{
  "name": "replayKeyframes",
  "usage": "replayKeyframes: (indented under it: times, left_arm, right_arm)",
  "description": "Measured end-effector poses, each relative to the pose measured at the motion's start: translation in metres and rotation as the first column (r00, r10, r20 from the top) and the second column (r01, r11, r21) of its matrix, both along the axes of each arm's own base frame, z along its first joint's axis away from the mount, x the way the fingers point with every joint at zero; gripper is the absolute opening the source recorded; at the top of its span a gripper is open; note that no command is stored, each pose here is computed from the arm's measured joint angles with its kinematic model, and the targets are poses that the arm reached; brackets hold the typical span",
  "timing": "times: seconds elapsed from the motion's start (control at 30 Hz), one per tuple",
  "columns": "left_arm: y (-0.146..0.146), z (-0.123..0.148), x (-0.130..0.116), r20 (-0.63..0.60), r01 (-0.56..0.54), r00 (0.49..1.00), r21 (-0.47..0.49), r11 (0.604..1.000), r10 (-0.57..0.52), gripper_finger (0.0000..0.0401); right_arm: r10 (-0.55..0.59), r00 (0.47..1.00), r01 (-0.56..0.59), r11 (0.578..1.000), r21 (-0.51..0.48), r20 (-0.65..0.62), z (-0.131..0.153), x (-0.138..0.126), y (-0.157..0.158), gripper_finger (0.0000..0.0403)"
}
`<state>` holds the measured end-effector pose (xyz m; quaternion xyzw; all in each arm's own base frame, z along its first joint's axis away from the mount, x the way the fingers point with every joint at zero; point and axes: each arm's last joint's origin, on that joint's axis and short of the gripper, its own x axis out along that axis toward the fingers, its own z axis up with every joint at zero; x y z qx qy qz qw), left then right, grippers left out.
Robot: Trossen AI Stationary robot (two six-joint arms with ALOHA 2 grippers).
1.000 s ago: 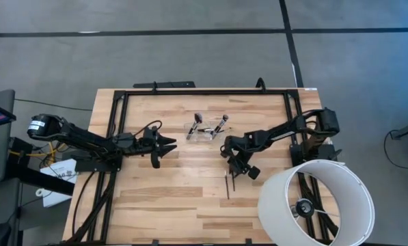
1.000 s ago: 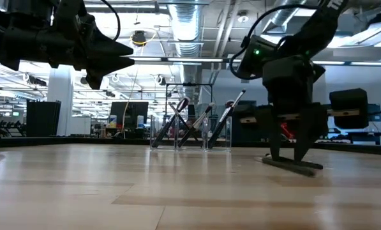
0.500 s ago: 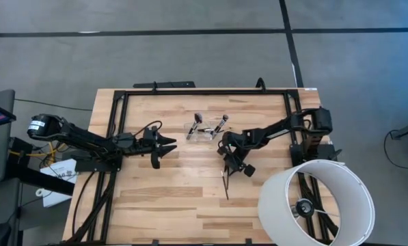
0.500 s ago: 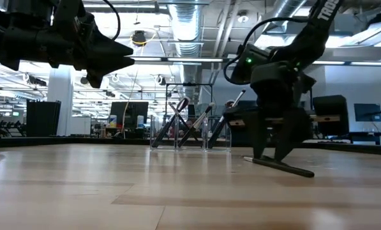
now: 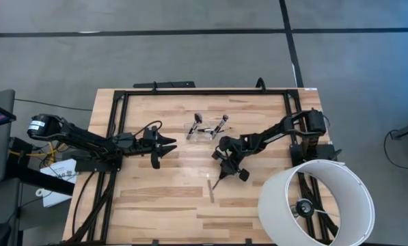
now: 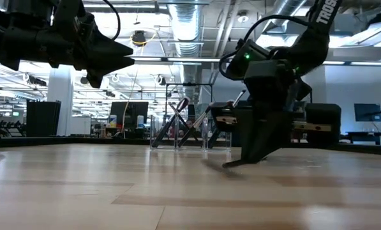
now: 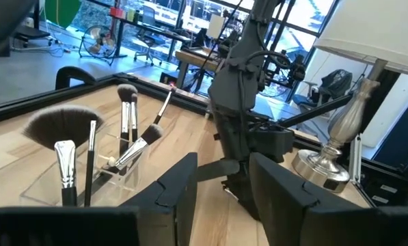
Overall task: Put items in baskets/containers
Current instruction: Put the eyeshadow brush into the transparent organizer
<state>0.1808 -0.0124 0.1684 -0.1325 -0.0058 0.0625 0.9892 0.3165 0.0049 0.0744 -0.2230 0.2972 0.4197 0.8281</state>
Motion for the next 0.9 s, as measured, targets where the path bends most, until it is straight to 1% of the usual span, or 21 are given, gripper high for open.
replayKeyframes:
  times: [0.03, 0.13, 0.23, 0.33, 0.4, 0.47, 0.53, 0.57, 0.63, 0.7, 0.8, 0.9]
  left_arm:
    - [0.0, 0.0, 0.0, 0.001, 0.0, 1.0, -0.004, 1.0, 0.0, 0.0131]
    - [0.0, 0.0, 0.0, 0.007, 0.0, 1.0, -0.05, 0.999, 0.0, 0.0131]
    - [0.0, -0.004, 0.002, -0.007, -0.002, 1.0, -0.114, 0.993, 0.001, 0.0131]
    - [-0.002, -0.01, 0.011, -0.056, 0.029, 0.998, -0.167, 0.986, -0.039, 0.0131]
    - [-0.005, -0.013, 0.021, -0.086, 0.073, 0.992, -0.194, 0.978, -0.091, 0.0131]
    - [-0.008, -0.016, 0.034, -0.115, 0.105, 0.984, -0.222, 0.969, -0.133, 0.0131]
    - [-0.01, -0.02, 0.047, -0.143, 0.127, 0.976, -0.248, 0.961, -0.166, 0.0131]
    - [-0.011, -0.023, 0.053, -0.158, 0.14, 0.97, -0.257, 0.956, -0.184, 0.0131]
    - [-0.014, -0.031, 0.063, -0.192, 0.168, 0.953, -0.304, 0.938, -0.233, 0.0131]
    - [-0.015, -0.041, 0.07, -0.231, 0.153, 0.939, -0.381, 0.912, -0.254, 0.0131]
    - [-0.017, -0.061, 0.074, -0.3, 0.138, 0.902, -0.48, 0.867, -0.31, 0.0131]
    - [-0.02, -0.075, 0.077, -0.342, 0.121, 0.873, -0.538, 0.834, -0.348, 0.0131]
  right_arm:
    - [0.003, 1.0, -0.003, 1.0, -0.003, 0.002, 0.0, 0.0, 0.001, 0.0012]
    - [0.008, 1.0, -0.008, 1.0, -0.011, 0.009, 0.0, 0.001, 0.003, 0.0021]
    - [-0.014, 0.998, 0.015, 1.0, -0.005, 0.061, 0.004, 0.005, 0.005, 0.0021]
    - [-0.1, 0.988, 0.098, 0.995, 0.026, 0.119, 0.01, 0.016, 0.006, 0.0007]
    - [-0.166, 0.974, 0.164, 0.986, 0.026, 0.154, 0.016, 0.024, 0.008, 0.0009]
    - [-0.251, 0.949, 0.251, 0.968, 0.023, 0.192, 0.025, 0.035, 0.01, 0.0012]
    - [-0.316, 0.93, 0.318, 0.948, 0.021, 0.187, 0.029, 0.041, 0.012, 0.001]
    - [-0.327, 0.929, 0.328, 0.944, 0.022, 0.174, 0.03, 0.043, 0.014, 0.0007]
    - [-0.328, 0.93, 0.329, 0.944, 0.025, 0.166, 0.033, 0.046, 0.015, 0.0004]
    - [-0.337, 0.926, 0.337, 0.941, 0.03, 0.169, 0.035, 0.048, 0.015, 0.0005]
    - [-0.363, 0.915, 0.365, 0.931, 0.025, 0.176, 0.038, 0.052, 0.016, 0.0006]
    - [-0.34, 0.921, 0.348, 0.938, -0.006, 0.191, 0.039, 0.052, 0.015, 0.0004]
